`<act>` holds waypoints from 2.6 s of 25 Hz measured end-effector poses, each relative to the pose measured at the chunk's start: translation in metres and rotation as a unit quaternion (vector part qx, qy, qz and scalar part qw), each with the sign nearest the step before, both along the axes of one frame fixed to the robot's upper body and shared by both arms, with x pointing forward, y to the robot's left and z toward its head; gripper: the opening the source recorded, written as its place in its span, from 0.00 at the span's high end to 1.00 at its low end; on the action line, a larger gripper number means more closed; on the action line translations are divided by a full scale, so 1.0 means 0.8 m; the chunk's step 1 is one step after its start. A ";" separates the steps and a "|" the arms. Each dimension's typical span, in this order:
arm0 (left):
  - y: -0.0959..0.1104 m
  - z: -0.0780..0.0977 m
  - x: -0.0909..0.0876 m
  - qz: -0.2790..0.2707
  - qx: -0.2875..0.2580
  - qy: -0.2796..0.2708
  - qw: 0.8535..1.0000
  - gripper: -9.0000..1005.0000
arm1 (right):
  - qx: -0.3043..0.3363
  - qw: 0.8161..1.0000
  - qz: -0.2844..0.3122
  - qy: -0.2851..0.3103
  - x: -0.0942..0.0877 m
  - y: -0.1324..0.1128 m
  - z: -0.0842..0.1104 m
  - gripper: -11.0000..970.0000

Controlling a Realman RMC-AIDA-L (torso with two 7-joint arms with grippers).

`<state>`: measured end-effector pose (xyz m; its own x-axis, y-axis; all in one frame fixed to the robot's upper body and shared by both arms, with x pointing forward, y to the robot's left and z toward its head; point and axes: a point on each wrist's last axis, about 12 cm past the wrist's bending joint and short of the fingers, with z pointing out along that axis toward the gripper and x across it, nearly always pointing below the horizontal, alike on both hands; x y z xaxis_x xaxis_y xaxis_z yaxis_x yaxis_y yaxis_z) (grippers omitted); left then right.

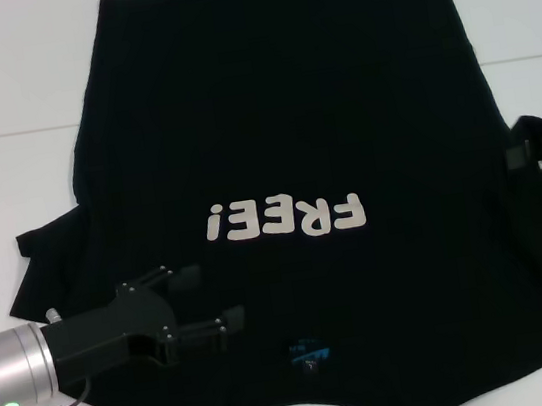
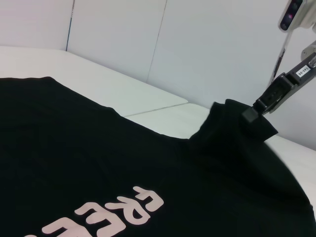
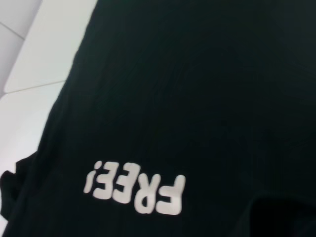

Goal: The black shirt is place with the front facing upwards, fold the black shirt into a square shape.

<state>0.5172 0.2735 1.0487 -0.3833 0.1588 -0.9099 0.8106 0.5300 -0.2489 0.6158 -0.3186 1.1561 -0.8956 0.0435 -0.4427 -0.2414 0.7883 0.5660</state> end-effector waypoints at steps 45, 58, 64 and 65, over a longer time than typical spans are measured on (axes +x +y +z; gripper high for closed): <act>0.073 0.049 0.034 0.177 -0.126 0.193 0.957 0.15 | 0.046 0.896 0.234 -0.375 -0.130 0.038 -0.125 0.04; 0.131 0.059 0.061 0.334 -0.082 0.303 0.889 0.15 | 0.007 0.869 0.270 -0.415 -0.136 0.062 -0.156 0.04; 0.132 0.056 0.075 0.358 -0.054 0.278 0.890 0.16 | 0.006 0.869 0.279 -0.409 -0.136 0.066 -0.159 0.04; 0.130 0.055 0.077 0.359 -0.046 0.273 0.891 0.16 | 0.005 0.869 0.280 -0.408 -0.136 0.067 -0.160 0.04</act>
<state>0.5792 0.3775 1.0927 -0.7458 -0.3711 -0.5533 0.0154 0.8207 -0.5711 0.5069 -0.2652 1.0284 -0.1659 -0.2898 -0.9426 -0.9098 0.4137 0.0329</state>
